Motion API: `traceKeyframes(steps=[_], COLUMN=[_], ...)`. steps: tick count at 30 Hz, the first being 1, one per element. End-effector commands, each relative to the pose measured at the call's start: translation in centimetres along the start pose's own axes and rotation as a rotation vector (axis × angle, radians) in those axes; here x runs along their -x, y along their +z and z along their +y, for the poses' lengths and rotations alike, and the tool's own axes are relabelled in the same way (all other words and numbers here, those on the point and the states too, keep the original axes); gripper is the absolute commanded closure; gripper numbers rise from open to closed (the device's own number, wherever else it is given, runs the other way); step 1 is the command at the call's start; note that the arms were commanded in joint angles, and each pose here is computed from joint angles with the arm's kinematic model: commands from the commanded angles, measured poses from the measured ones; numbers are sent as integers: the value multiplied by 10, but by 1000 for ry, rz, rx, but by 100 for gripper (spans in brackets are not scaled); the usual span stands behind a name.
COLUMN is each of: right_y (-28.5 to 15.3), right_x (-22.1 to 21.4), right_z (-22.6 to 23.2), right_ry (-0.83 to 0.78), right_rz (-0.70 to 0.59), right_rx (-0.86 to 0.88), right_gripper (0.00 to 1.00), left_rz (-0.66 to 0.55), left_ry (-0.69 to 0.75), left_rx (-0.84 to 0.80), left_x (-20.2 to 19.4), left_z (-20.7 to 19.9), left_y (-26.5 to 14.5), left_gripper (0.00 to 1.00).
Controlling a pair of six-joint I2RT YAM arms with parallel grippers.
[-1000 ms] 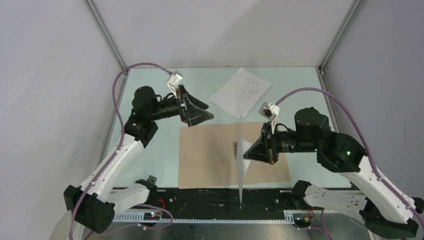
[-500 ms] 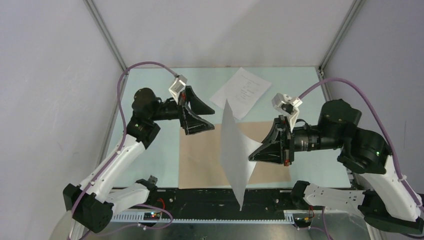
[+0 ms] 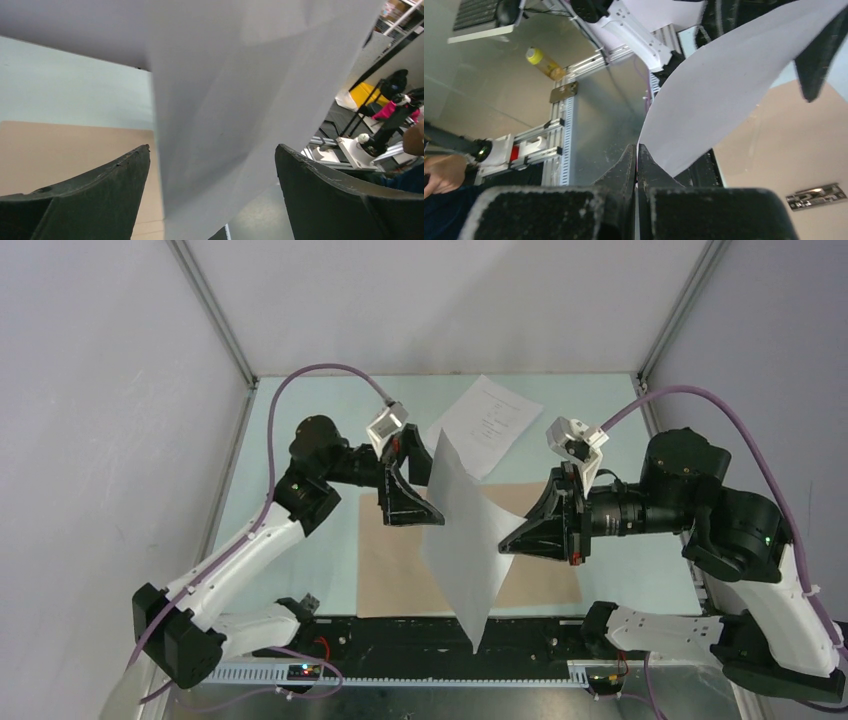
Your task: Put the files into the folder
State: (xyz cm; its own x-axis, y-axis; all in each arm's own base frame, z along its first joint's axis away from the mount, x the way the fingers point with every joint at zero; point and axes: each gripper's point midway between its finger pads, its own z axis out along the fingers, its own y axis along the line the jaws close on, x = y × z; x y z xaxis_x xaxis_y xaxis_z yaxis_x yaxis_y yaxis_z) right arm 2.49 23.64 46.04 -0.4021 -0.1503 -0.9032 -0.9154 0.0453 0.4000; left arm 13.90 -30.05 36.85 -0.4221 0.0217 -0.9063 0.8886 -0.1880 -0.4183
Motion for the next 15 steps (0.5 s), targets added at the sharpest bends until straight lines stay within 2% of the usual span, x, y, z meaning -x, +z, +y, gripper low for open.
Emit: traceKeyframes(steps=[1, 5, 7, 9, 10, 11, 14, 15], right_y=[-14, -32, -38, -42, -41, -44, -44, -44], right_x=[11, 5, 2, -1, -3, -3, -4, -3], right_z=[-22, -60, -70, -76, -80, -81, -92, -95], right_ry=[-29, 4, 21, 33, 43, 47, 69, 71], right_rz=[-45, -54, -68, -81, -82, -95, -116, -126], right_rx=[-180, -415, -470, -501, -507, -517, -551, -559], right_gripper=[100, 100, 100, 100, 100, 100, 100, 100], left_rz=[4, 11, 15, 13, 11, 10, 0, -4], left_ry=[91, 71, 52, 39, 30, 27, 3, 1], left_rx=[-69, -66, -62, -53, -49, -49, -34, -30], left_x=[9, -2, -6, -8, -8, -7, -5, -3], left_z=[-21, -21, -20, -18, -17, -18, -16, -16], left_y=[3, 1, 0, 0, 0, 0, 1, 2], left_gripper=[1, 8, 15, 27, 38, 43, 68, 73])
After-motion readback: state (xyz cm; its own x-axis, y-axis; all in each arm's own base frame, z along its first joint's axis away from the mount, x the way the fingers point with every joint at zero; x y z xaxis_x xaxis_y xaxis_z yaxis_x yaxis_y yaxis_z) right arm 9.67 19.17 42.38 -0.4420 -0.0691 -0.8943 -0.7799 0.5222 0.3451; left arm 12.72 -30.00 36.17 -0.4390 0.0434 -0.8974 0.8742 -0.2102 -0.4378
